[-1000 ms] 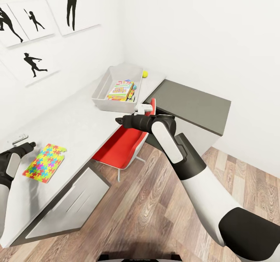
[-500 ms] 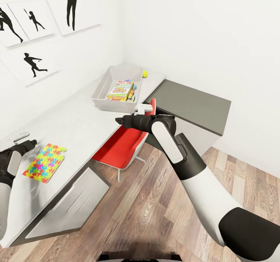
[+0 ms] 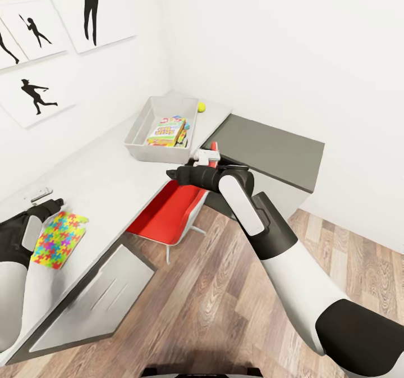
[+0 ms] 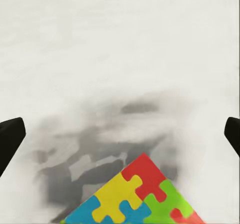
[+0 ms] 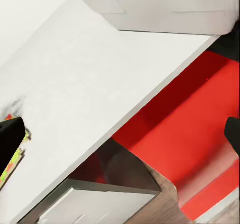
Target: Put all the toys in the child's room - the three board games (two on the bed and one on the table), the two jigsaw puzzles on the table, and the tennis ball on the table - inside the toy box on the table in the child's room.
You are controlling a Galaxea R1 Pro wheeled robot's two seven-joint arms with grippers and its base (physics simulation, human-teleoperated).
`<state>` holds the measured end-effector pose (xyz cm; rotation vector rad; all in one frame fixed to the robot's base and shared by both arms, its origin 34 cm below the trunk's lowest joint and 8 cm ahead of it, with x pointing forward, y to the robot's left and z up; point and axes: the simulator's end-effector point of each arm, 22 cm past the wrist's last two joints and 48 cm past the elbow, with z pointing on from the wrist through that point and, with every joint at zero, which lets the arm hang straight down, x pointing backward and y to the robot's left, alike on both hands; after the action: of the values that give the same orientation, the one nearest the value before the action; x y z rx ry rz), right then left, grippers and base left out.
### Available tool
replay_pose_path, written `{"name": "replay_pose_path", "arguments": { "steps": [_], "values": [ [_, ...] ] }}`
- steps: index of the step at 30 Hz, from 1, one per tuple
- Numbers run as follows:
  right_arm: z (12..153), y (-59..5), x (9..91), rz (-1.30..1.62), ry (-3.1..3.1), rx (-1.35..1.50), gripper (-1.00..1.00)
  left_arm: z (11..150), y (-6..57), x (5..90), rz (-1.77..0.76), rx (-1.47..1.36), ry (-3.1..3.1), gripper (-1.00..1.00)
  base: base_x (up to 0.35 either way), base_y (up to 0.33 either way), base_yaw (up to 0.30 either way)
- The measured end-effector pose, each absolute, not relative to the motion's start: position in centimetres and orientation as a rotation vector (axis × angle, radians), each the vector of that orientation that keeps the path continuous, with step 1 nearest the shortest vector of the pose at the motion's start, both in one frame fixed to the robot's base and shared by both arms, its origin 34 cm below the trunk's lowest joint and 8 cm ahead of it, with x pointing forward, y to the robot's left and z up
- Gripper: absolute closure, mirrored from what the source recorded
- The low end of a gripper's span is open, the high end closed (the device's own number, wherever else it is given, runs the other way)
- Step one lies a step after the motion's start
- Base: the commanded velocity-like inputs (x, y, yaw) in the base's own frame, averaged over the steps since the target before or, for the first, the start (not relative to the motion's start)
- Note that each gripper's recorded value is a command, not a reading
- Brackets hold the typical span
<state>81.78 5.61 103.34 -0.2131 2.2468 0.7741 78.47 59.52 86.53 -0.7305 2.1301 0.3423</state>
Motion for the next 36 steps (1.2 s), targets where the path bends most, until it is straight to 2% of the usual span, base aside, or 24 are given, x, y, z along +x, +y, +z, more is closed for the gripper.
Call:
{"name": "replay_pose_path", "arguments": {
  "steps": [14,36],
  "values": [
    [103.84,5.58,81.79,0.769,2.239,-0.216,-1.00,86.82,58.87,78.82,0.325,-0.724,2.127,-1.00,0.000,0.000,-0.222],
    [103.94,5.59,81.80,0.769,2.237,-0.216,-1.00,86.56,59.11,78.45,0.343,-0.724,2.141,-1.00,0.000,0.000,-0.015]
  ]
}}
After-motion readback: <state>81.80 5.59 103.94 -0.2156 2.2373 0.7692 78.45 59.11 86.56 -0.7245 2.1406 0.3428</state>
